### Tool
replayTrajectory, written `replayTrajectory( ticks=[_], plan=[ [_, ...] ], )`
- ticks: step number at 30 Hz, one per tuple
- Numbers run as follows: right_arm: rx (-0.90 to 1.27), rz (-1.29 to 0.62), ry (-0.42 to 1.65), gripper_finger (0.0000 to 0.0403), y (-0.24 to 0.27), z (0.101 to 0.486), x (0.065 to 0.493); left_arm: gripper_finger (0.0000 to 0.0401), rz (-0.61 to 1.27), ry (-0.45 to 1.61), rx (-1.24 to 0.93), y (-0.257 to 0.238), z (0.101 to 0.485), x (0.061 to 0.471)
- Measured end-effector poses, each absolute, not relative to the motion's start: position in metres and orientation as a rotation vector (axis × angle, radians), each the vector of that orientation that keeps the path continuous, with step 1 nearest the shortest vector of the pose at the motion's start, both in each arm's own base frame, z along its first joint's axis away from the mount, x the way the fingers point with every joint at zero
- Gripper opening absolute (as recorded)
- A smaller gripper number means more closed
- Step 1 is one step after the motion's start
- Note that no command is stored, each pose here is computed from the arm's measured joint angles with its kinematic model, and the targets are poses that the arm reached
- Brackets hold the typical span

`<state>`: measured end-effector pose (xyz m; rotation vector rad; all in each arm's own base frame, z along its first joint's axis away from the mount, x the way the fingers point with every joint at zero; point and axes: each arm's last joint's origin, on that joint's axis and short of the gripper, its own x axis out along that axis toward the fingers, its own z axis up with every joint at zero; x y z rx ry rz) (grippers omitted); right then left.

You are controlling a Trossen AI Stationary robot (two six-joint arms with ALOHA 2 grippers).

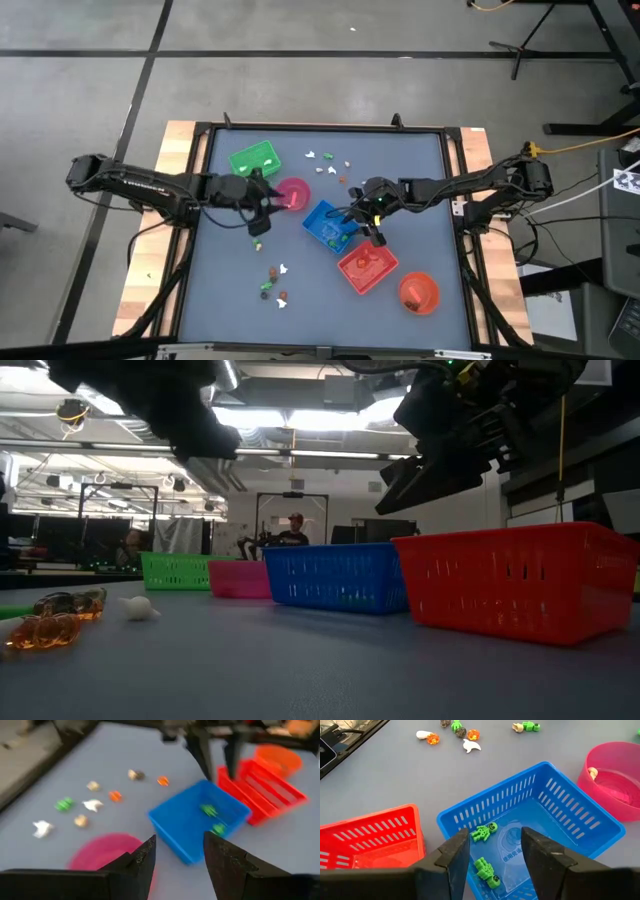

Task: Sort Halloween decoration
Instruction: Put the light brown skull toy into the light red bin

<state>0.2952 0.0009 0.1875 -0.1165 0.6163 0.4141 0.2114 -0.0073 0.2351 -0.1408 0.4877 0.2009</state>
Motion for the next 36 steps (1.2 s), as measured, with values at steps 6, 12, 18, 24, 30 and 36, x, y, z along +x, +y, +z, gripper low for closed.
replayTrajectory(
  ticks=[6, 12, 18, 24, 30, 36],
  plan=[
    [-0.117, 0.414, 0.617, 0.0177, 0.001, 0.187, 0.295, 0.0148, 0.165, 0.669, -0.236, -0.03, 0.22, 0.199],
    [-0.116, 0.414, 0.617, 0.0177, 0.001, 0.187, 0.295, 0.0148, 0.193, 0.827, -0.335, -0.044, 0.209, 0.184],
    [-0.116, 0.414, 0.621, 0.0177, 0.001, 0.187, 0.295, 0.0148, 0.18, 0.871, -0.336, -0.056, 0.202, 0.185],
    [-0.115, 0.414, 0.624, 0.0177, 0.001, 0.187, 0.295, 0.0148, 0.179, 0.933, -0.3, -0.064, 0.188, 0.191],
    [-0.115, 0.415, 0.624, 0.0177, 0.001, 0.187, 0.295, 0.0148, 0.202, 0.971, -0.306, -0.067, 0.178, 0.196],
    [-0.115, 0.414, 0.624, 0.0177, 0.001, 0.187, 0.295, 0.0156, 0.236, 0.993, -0.339, -0.068, 0.172, 0.199]
  ],
)
